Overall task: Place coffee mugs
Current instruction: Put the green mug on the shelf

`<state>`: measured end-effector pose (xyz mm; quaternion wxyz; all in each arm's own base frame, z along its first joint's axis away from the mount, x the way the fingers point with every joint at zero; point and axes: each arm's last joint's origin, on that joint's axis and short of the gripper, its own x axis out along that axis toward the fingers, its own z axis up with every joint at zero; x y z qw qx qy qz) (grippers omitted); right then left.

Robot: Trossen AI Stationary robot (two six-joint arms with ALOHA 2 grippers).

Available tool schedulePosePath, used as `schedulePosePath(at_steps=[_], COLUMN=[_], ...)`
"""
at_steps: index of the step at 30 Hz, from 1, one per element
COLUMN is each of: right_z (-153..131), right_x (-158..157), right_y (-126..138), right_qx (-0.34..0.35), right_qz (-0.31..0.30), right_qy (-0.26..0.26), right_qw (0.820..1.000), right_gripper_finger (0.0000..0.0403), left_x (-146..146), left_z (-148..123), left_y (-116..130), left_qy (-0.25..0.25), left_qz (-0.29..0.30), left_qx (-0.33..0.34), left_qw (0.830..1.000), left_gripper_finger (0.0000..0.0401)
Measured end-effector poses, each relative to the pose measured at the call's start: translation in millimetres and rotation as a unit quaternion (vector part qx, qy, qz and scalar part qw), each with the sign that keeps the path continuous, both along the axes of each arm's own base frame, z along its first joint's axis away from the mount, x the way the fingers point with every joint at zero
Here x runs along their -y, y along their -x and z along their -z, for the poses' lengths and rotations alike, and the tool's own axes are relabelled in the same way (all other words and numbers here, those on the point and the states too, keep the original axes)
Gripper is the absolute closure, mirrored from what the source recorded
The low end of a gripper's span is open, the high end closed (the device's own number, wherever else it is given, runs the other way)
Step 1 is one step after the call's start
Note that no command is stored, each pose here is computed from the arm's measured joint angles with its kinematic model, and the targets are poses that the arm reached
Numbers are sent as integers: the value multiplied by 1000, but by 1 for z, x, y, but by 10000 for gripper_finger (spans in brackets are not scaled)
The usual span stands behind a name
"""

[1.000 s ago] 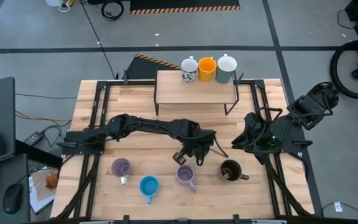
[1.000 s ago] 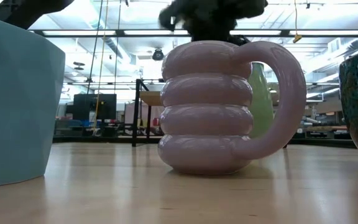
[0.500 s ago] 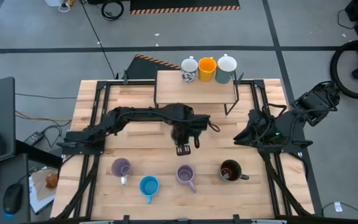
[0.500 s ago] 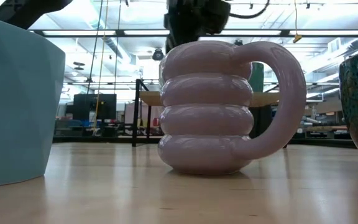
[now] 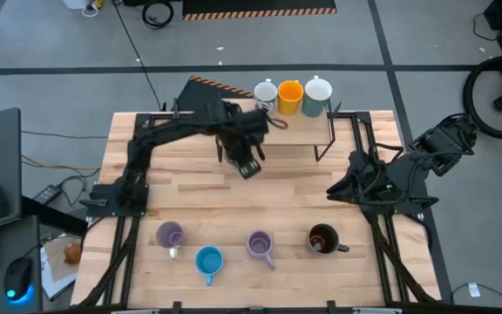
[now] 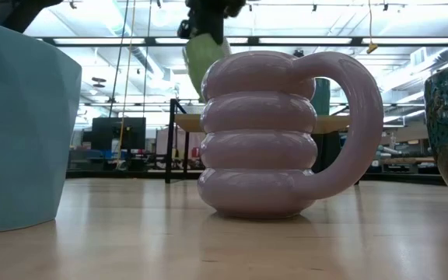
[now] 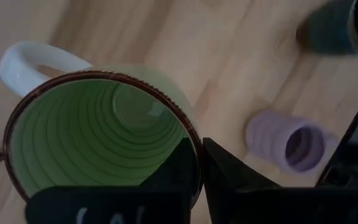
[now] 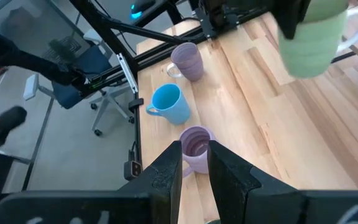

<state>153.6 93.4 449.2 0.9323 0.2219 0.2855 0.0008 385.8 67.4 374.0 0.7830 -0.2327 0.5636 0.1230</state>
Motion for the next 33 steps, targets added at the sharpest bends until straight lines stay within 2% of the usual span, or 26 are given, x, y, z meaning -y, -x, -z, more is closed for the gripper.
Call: schedulePosePath(at_steps=[6,17,24,26,33], right_z=[-1,-3,-3,-3,-3], right_x=[0,-1,0,0,4], right_y=[-1,-2,-2,-2,-4], right_qx=[9,19,20,20,20], right_qz=[2,-3,1,2,16], right_qy=[3,4,6,6,5], right_qw=[1000,1000,1000,1000,1000], right_gripper_finger=[321,321,321,321,321], left_x=[-29,-79,-105,-111,-104], left_z=[-28,-35,-33,-31,-18], left_y=[23,32,43,46,42], left_qy=[-44,-53,-62,-51,-27], left_qz=[-68,-130,-134,-129,-65], left_qx=[52,105,100,95,50], left_qw=[995,985,984,986,996], left_gripper_finger=[376,376,378,378,377])
